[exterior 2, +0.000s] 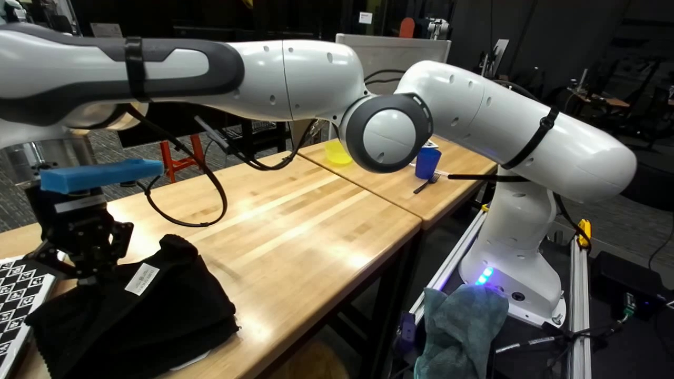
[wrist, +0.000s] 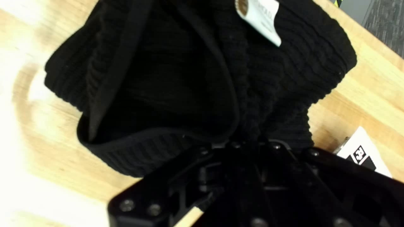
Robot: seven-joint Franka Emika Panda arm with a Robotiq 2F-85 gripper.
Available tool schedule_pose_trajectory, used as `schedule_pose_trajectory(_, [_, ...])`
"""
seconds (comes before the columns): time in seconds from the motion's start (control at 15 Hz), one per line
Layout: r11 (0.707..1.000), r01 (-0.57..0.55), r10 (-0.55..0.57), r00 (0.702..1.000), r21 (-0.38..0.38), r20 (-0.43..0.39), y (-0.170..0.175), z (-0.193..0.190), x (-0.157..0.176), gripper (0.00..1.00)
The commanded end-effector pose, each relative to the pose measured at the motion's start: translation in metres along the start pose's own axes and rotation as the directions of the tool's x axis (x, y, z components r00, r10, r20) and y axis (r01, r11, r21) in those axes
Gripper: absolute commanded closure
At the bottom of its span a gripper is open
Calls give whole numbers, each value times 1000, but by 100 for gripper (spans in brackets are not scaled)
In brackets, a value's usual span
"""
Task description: Use the black towel to wipe the left side of the table.
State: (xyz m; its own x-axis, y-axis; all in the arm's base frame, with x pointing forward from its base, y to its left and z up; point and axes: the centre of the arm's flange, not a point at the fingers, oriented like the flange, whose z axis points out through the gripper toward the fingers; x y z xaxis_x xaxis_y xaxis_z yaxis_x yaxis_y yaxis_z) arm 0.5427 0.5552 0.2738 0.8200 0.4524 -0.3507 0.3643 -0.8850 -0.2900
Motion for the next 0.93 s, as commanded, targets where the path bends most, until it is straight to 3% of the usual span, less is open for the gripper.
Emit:
schedule_pose_trajectory(0.0, [999,-22,22,1000,-24,-5,-14,-29,55,97])
schedule_pose_trajectory(0.53, [998,23,-24,999,-52,-21,-2,-39,63,97])
schedule_pose_trajectory(0.87, [984,92,-95,995,-150,-8,-5,-40,67,97])
